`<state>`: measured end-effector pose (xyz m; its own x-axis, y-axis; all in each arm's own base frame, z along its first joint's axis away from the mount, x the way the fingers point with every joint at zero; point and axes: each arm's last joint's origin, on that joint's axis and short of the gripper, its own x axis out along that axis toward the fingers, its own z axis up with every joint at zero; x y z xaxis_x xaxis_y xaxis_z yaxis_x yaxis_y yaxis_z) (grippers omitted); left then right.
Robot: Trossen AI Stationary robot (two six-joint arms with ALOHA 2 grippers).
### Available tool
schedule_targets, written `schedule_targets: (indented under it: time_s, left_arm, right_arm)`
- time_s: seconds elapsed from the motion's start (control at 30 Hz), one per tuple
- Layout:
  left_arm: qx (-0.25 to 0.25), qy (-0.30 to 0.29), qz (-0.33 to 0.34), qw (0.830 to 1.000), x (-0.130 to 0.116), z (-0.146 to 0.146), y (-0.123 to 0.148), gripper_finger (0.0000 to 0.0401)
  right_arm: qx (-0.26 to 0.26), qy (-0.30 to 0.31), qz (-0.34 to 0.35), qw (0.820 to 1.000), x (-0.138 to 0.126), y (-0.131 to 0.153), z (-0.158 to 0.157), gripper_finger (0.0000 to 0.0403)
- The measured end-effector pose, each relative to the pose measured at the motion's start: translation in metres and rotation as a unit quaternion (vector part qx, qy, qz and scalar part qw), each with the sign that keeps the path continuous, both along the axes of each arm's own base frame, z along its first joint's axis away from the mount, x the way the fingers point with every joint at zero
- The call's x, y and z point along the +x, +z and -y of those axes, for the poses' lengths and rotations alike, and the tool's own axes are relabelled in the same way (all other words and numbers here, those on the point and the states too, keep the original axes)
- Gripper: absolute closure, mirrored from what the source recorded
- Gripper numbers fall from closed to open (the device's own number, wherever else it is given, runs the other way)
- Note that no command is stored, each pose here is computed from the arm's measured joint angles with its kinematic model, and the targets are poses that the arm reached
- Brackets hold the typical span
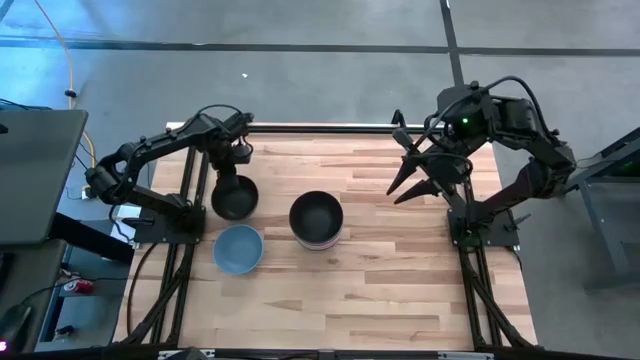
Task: Nest bowls inside each other
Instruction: Stack the left black bowl on top of the black bowl
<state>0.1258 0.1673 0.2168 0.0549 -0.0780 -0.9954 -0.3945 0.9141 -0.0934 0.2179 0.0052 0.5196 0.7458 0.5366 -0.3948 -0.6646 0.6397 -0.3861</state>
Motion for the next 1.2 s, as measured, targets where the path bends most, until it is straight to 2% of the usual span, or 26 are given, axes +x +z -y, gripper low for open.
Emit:
schedule_targets:
  time_s: [0.33,0.63,0.77,0.9,1.13,1.2]
  left_arm:
    - [0.017,0.066,0.055,0.996,0.009,-0.013,0.054,0.04]
    - [0.046,0.057,0.139,0.988,0.023,-0.015,0.105,0.0401]
    - [0.029,0.067,0.134,0.988,0.03,-0.019,0.119,0.0401]
    - [0.011,0.068,0.123,0.99,0.046,-0.024,0.127,0.0401]
    - [-0.018,0.034,0.104,0.994,0.087,-0.031,0.142,0.0401]
    - [-0.011,0.028,0.112,0.993,0.098,-0.033,0.15,0.0401]
  right_arm:
    - [-0.007,-0.042,-0.03,0.999,0.014,-0.008,0.003,0.0311]
    - [0.002,-0.08,-0.018,0.997,0.001,-0.001,0.017,0.0311]
    - [0.005,-0.104,-0.019,0.994,-0.001,-0.001,0.027,0.0311]
    - [0.007,-0.126,-0.02,0.992,-0.002,-0.001,0.036,0.0311]
    - [0.012,-0.169,-0.037,0.985,-0.007,-0.004,0.055,0.0311]
    - [0.016,-0.185,-0.046,0.981,-0.01,-0.005,0.061,0.0311]
